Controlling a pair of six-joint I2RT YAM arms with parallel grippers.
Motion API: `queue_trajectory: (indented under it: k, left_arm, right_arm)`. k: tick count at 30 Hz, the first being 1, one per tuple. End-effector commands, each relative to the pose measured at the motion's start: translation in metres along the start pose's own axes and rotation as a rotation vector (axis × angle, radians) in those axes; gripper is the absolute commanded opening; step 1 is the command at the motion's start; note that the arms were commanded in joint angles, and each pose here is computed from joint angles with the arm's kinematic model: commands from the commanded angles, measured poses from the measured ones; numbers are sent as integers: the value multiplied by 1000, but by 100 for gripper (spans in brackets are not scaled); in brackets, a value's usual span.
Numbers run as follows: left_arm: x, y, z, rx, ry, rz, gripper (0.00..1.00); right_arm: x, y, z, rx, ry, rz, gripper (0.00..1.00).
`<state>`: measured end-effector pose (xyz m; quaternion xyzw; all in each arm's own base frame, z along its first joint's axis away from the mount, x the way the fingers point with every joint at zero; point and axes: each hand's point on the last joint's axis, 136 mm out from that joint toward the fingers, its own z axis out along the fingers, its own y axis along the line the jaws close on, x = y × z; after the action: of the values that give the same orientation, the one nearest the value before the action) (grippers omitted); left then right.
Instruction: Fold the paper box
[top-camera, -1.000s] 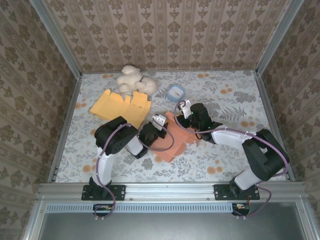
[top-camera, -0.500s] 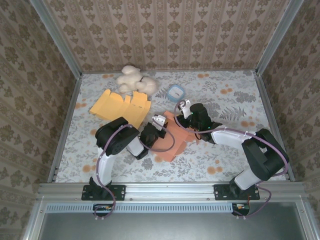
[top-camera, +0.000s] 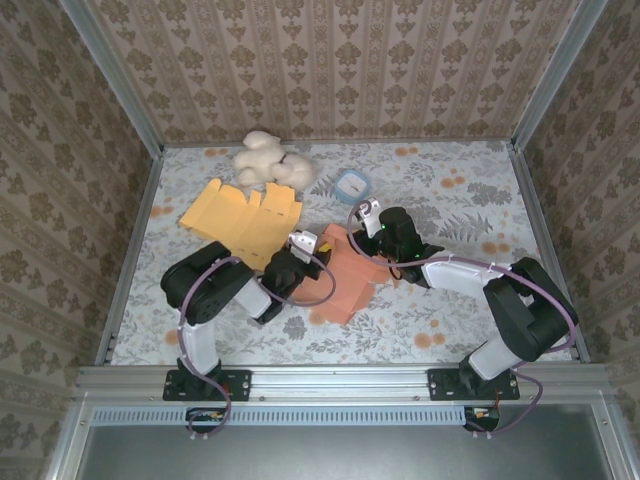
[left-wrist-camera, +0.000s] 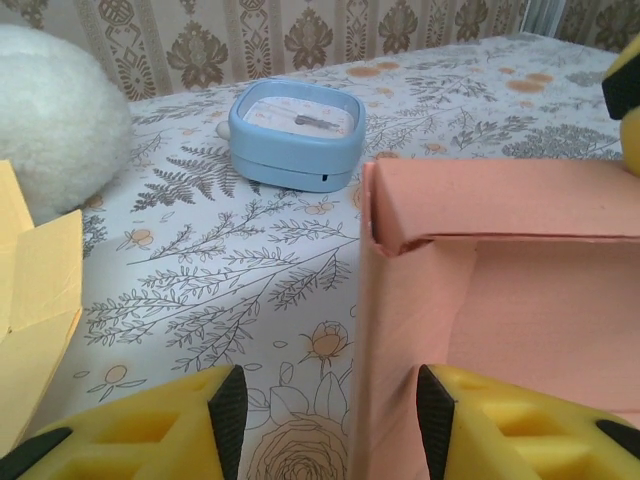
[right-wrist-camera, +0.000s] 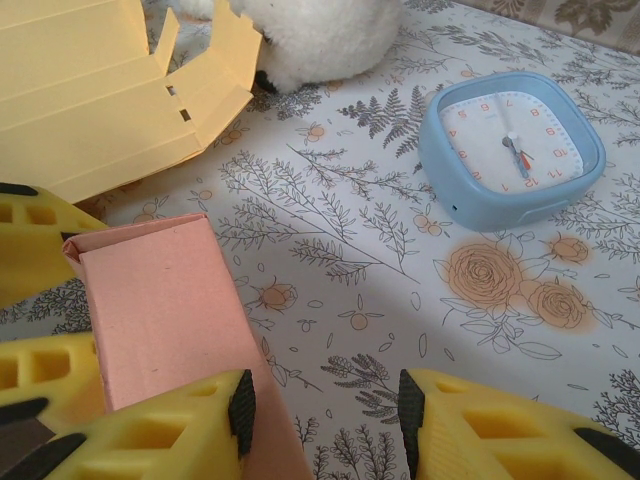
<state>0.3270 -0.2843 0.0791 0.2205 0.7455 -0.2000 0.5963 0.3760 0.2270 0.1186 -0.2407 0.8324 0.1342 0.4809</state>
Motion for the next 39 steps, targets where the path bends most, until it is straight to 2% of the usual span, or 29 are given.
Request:
queue_trajectory:
  k: [1, 9, 14, 17, 19, 21, 25, 28, 30, 39]
  left_arm:
    - [1, -3, -2, 35, 12, -55, 50]
    - [15, -9, 28, 62, 34, -32, 49]
    - [25, 9, 41, -1, 46, -59, 28]
    - [27, 19, 44, -67, 44, -43, 8]
    - [28, 32, 42, -152, 42, -43, 2]
    - [29, 36, 40, -177, 42, -40, 1]
    - [29, 35, 39, -186, 46, 8, 6]
    - [29, 32, 38, -198, 48, 49, 28]
    - [27, 30, 37, -190, 47, 54, 34]
    - [6, 17, 22, -107, 13, 14, 47]
  right_arm:
    - [43, 1, 2, 9, 156, 7, 45]
    - [44, 5, 3, 1, 160, 2, 45]
    - [46, 5, 4, 2, 163, 0, 45]
    - [46, 5, 4, 3, 165, -1, 45]
    - [47, 5, 5, 6, 164, -1, 45]
    - [46, 5, 5, 8, 160, -1, 45]
    - [46, 6, 5, 5, 157, 3, 45]
    - [46, 7, 7, -1, 158, 9, 44]
    - [47, 7, 8, 0, 164, 16, 45]
    - [48, 7, 9, 4, 172, 13, 45]
